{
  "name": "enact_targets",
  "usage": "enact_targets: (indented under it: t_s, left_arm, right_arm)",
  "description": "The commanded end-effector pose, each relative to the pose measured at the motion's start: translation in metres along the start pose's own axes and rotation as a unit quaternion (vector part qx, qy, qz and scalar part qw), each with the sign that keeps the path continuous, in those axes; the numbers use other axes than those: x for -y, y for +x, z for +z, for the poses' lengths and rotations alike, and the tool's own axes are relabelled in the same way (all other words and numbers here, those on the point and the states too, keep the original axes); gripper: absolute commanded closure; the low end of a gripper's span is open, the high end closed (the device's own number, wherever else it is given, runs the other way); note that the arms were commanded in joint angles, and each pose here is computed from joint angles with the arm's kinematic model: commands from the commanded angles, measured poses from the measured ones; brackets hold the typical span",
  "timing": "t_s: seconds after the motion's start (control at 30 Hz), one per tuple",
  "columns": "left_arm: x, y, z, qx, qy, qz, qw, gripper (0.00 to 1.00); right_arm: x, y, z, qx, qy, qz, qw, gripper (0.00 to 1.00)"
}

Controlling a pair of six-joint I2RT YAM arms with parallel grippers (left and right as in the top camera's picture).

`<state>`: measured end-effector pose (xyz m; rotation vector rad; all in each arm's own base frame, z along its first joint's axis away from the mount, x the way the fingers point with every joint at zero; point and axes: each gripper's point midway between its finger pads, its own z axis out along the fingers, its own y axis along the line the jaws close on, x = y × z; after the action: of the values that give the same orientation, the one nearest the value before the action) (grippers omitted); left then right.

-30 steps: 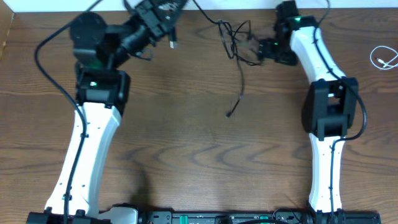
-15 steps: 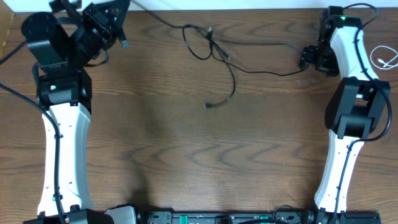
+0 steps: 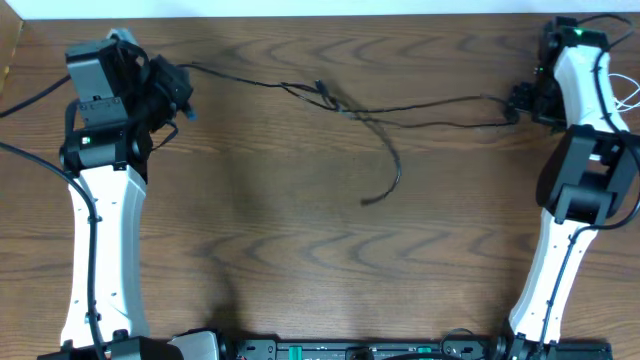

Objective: Untangle cables

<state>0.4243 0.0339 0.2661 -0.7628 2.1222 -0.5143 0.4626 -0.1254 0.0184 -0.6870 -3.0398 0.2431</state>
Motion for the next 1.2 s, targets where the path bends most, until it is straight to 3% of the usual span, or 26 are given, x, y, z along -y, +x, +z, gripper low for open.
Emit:
enact_targets:
  t_s: [0.0, 0.23, 0.33, 0.47, 0.7, 0.83, 1.0, 1.17]
  left_arm:
    - [-0.026, -0.024, -0.012, 0.058, -0.083, 0.035, 0.994, 0.92]
    - [-0.067, -0.004, -0.005, 0.020, -0.176, 0.028, 0.984, 0.93]
    - [-0.078, 0.018, 0.006, -0.031, -0.189, 0.023, 0.981, 0.92]
    - [-0.070, 0.071, 0.035, -0.149, -0.145, 0.034, 0.978, 0.92]
    - [-0.049, 0.125, 0.067, -0.229, -0.117, 0.102, 0.961, 0.92]
    - [-0.040, 0.142, 0.077, -0.243, -0.110, 0.130, 0.955, 0.92]
    - [-0.040, 0.149, 0.084, -0.247, -0.117, 0.141, 0.952, 0.92]
    - [-0.043, 0.151, 0.086, -0.251, -0.121, 0.140, 0.950, 0.66]
  right_arm:
    - [0.018, -0.001, 0.006, -0.007, 0.013, 0.000, 1.000, 0.22]
    - [0.015, 0.000, 0.006, -0.009, 0.003, -0.026, 1.000, 0.30]
    - [0.005, -0.001, 0.005, -0.008, -0.027, -0.040, 0.999, 0.54]
    - [-0.026, 0.000, -0.013, 0.002, -0.121, -0.085, 0.989, 0.98]
    - [-0.036, -0.006, -0.100, 0.088, -0.187, -0.111, 0.972, 0.99]
    - [-0.052, 0.000, -0.186, 0.173, -0.276, -0.146, 0.934, 0.99]
    - [-0.071, 0.026, -0.321, 0.307, -0.413, -0.203, 0.833, 0.99]
    - [-0.069, 0.077, -0.432, 0.401, -0.484, -0.244, 0.738, 0.99]
